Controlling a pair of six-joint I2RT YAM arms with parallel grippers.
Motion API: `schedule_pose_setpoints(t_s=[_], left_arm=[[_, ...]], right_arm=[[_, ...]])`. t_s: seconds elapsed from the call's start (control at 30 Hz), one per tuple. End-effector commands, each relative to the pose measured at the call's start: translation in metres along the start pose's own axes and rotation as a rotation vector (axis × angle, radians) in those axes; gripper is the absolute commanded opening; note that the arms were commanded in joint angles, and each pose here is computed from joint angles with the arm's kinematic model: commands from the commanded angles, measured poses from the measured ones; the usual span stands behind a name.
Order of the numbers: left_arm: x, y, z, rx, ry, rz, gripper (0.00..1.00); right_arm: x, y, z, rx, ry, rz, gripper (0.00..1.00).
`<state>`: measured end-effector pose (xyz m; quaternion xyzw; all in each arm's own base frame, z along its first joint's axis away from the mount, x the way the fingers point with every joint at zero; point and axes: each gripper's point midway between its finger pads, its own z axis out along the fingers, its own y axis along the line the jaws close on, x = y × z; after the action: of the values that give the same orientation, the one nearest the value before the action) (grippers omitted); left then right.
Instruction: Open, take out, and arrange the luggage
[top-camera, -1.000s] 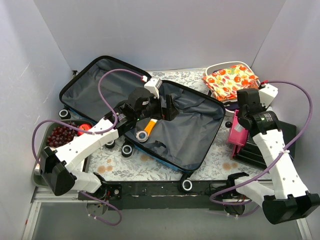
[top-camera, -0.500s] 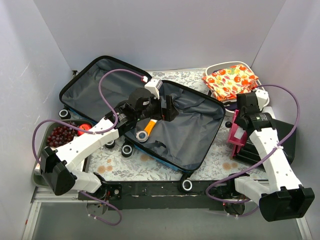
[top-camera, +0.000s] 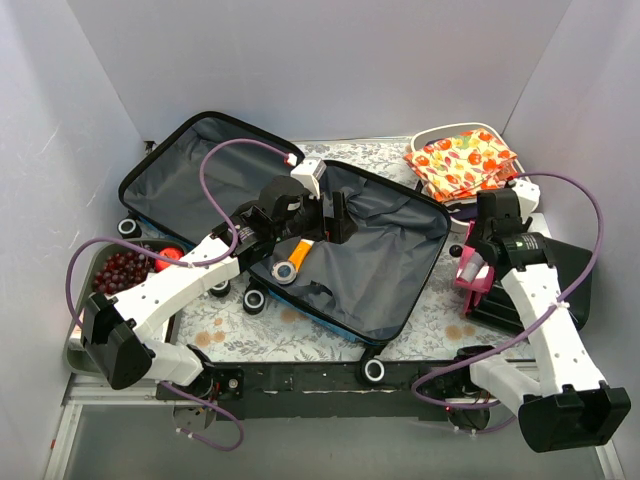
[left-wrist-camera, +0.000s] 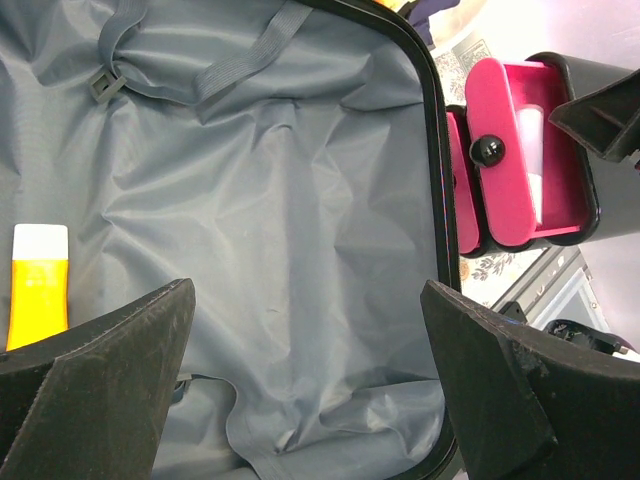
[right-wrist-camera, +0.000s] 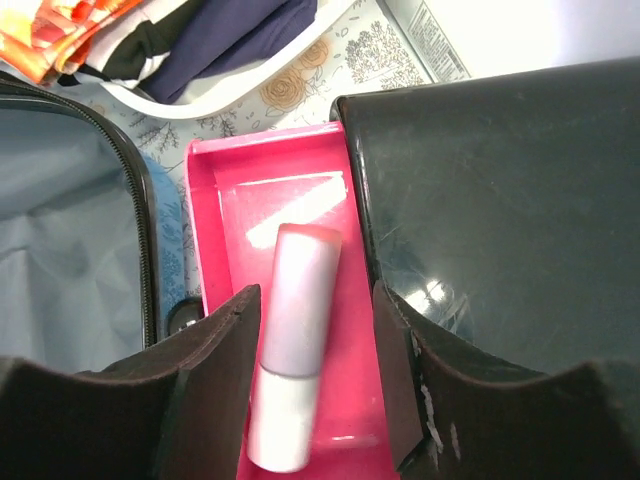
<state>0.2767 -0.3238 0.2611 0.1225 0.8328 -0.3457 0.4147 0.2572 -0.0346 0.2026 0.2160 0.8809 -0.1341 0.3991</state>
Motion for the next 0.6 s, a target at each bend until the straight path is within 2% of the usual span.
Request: schedule_pose_setpoints(t_s=[0.0,0.1,0.13,0.3,0.5,0.57], left_arm=[[0.003,-0.001,-0.002,0.004,0.006,0.005,0.98],[0.004,-0.001,-0.001,0.005,0.010,0.002,0.98],[0.003,-0.002,-0.001,0.011,0.010,0.003,0.98],[0.004,-0.003,0.000,0.016,0.015,0.000,0.98],[0.005,-0.004,0.001,0.022,0.024,-0.001,0.98],[0.006,-0.003,0.003,0.018,0.027,-0.004,0.98]], right_arm=[[-0.029,0.002,-0.016,-0.048,-0.092,0.044,0.57],[-0.038,0.007,-0.026,-0.100,-0.124,0.042,0.58],[-0.041,0.010,-0.029,-0.124,-0.134,0.034,0.55],[-0.049,0.044,-0.045,-0.360,-0.162,-0.172,0.55],[-0.035,0.082,-0.051,-0.485,-0.149,-0.390,0.54],[-0.028,0.100,-0.050,-0.525,-0.141,-0.444,0.51]])
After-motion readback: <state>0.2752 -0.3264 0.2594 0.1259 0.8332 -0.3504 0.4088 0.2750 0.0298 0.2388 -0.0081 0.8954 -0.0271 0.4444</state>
